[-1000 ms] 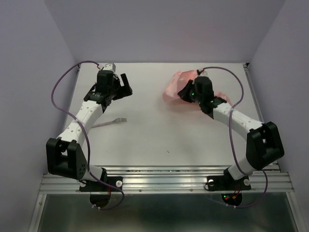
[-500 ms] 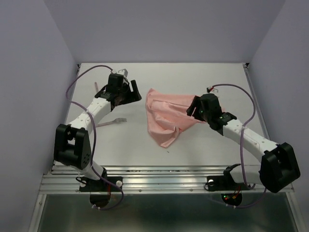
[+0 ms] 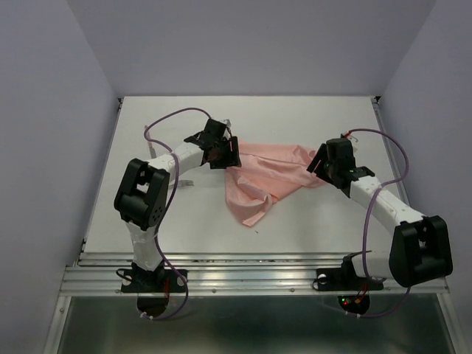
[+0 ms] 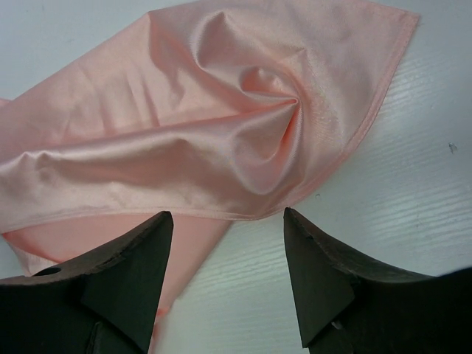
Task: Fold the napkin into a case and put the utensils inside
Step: Pick up the crumpled napkin from the center of the board.
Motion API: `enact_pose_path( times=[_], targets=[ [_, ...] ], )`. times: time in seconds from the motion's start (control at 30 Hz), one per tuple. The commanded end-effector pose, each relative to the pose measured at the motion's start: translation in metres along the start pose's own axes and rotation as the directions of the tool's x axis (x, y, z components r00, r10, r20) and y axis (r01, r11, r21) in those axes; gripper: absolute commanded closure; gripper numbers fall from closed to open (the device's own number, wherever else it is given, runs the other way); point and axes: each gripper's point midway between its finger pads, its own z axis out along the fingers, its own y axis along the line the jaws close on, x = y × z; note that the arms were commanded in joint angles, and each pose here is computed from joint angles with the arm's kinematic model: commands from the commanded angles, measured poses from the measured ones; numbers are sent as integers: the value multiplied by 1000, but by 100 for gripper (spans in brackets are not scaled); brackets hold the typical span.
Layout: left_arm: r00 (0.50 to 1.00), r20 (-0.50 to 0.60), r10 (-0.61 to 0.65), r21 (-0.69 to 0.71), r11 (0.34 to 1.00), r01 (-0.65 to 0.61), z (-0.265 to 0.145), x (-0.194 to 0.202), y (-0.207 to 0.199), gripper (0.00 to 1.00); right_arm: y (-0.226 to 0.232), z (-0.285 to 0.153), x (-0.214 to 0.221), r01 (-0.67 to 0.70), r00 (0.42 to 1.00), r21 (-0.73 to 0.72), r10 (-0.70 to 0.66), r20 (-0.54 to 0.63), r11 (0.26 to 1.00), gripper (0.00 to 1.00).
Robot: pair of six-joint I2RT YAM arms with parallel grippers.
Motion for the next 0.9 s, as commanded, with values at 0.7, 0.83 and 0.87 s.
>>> enact_pose_path(
  times=[0.7,0.83,0.87],
  targets=[
    [999,35,-32,-3,999,32,22,-31,-12,71,2,0,9,-19,1000,-34,18,-26,999,33],
    [999,45,-22,-11,1000,23,18,-37,-13,83,0,1,11,-20,999,-30,19,-27,999,34],
    [999,49,-20,-8,1000,20,17,-38,-15,91,0,1,11,-19,999,-27,18,-28,999,34]
  ],
)
